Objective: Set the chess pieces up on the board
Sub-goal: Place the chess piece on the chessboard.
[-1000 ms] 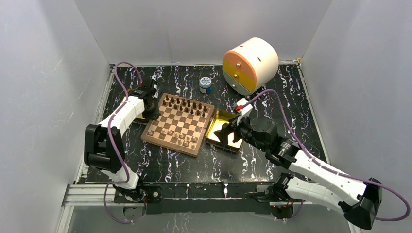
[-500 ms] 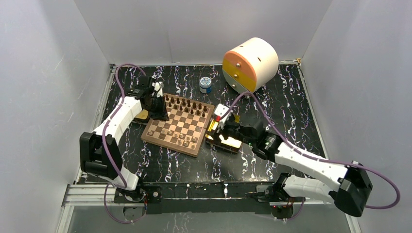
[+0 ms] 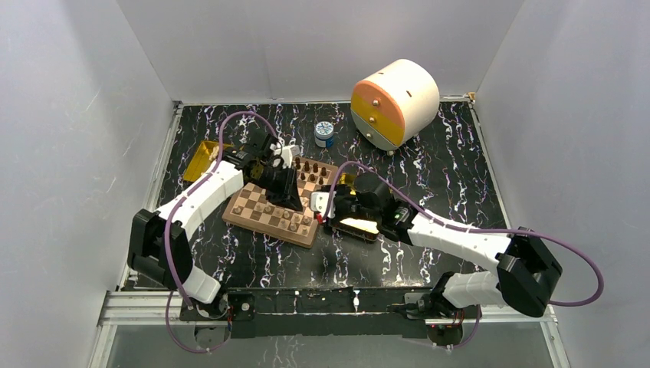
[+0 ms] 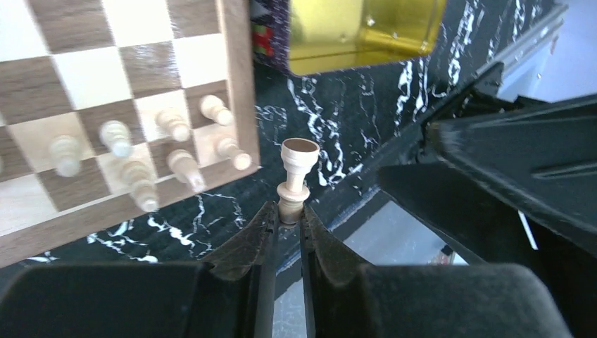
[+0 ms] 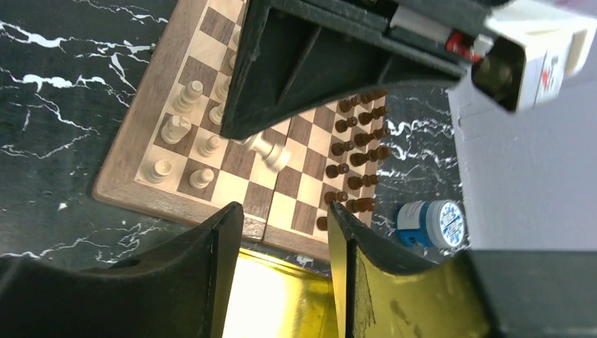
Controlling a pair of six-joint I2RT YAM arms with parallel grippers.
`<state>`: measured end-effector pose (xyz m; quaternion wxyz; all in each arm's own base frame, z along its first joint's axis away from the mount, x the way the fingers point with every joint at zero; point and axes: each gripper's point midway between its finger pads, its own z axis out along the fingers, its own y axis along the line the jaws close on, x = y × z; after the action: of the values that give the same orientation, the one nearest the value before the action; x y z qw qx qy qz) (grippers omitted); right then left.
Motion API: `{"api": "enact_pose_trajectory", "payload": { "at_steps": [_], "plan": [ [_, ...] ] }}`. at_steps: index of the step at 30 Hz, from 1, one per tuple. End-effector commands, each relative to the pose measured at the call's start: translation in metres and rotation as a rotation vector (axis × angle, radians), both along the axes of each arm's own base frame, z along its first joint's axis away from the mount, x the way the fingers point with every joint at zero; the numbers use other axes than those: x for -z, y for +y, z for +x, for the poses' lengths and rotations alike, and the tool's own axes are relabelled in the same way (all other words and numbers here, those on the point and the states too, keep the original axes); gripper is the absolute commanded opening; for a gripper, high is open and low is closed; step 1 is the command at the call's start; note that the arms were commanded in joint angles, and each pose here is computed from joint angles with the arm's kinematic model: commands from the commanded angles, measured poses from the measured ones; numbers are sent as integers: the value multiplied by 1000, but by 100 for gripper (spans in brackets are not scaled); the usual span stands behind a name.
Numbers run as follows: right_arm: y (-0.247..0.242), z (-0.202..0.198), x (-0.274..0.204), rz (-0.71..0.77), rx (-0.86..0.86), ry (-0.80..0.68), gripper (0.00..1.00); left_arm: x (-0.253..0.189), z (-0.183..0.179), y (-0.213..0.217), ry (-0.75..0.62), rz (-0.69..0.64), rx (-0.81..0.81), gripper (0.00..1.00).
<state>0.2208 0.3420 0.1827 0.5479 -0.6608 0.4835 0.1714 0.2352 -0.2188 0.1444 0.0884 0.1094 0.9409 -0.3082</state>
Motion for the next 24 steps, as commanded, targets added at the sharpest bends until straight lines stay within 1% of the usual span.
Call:
{"api": "enact_pose_trajectory", "payload": {
  "at_steps": [1, 6, 16, 17, 18, 20, 24],
  "plan": [
    [22, 4, -44, 70, -112, -196, 55, -29, -22, -16, 1, -111, 59, 4],
    [29, -3, -38, 61, -188, -221, 57, -34, -28, -19, 10, -140, 74, 4],
    [42, -5, -33, 35, -234, -266, 55, -41, -35, -27, 25, -186, 106, 5],
    [42, -5, -32, 30, -236, -268, 53, -41, -35, -27, 26, -186, 106, 5],
    [43, -6, -30, 25, -238, -269, 47, -43, -36, -27, 22, -188, 106, 5],
    [43, -8, -27, 16, -240, -263, 38, -46, -35, -27, 13, -193, 105, 5],
    [43, -12, -26, 37, -228, -221, 27, -56, -27, -26, -35, -186, 71, 5]
  ]
}}
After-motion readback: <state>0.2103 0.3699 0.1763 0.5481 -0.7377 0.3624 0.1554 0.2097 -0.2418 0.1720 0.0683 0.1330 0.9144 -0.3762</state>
